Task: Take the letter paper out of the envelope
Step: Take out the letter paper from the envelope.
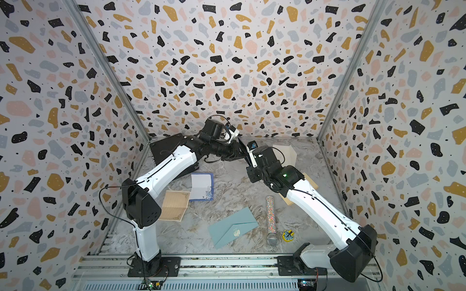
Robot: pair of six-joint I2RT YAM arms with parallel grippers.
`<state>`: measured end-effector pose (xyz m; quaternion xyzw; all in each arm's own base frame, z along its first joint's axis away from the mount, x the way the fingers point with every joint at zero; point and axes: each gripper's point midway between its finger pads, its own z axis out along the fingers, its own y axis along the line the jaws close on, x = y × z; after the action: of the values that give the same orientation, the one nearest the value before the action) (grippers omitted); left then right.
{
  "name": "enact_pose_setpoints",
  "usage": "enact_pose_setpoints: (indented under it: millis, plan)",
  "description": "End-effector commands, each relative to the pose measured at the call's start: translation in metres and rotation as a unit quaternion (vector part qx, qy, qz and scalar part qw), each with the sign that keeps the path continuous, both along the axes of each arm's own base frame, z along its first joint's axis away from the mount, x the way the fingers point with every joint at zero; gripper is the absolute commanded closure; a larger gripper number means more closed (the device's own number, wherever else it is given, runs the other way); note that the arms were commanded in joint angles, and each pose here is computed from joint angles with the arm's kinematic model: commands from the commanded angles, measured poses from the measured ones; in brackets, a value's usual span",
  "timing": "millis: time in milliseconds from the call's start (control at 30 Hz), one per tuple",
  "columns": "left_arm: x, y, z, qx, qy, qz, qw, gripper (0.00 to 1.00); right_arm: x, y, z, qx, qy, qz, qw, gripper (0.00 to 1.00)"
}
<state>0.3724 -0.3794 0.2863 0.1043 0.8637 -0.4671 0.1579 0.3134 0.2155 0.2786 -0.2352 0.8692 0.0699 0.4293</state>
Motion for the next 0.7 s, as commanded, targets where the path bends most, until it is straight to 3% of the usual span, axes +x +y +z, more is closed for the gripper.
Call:
enact_pose_setpoints:
  millis: [0,400,667]
  plan:
    - [0.004,0.007,-0.013,0.035,0.001,0.013,0.999,0.70,0.005,-0.007,0.032,-0.016,-0.054,-0.018,0.998,1.00]
    - [0.004,0.010,-0.017,0.051,0.004,0.012,0.999,0.78,-0.001,0.006,0.036,-0.047,-0.082,-0.003,0.996,1.00]
    - [0.005,0.007,-0.009,0.041,-0.004,0.007,0.999,1.00,-0.001,0.004,0.029,-0.066,-0.080,-0.005,0.995,1.00]
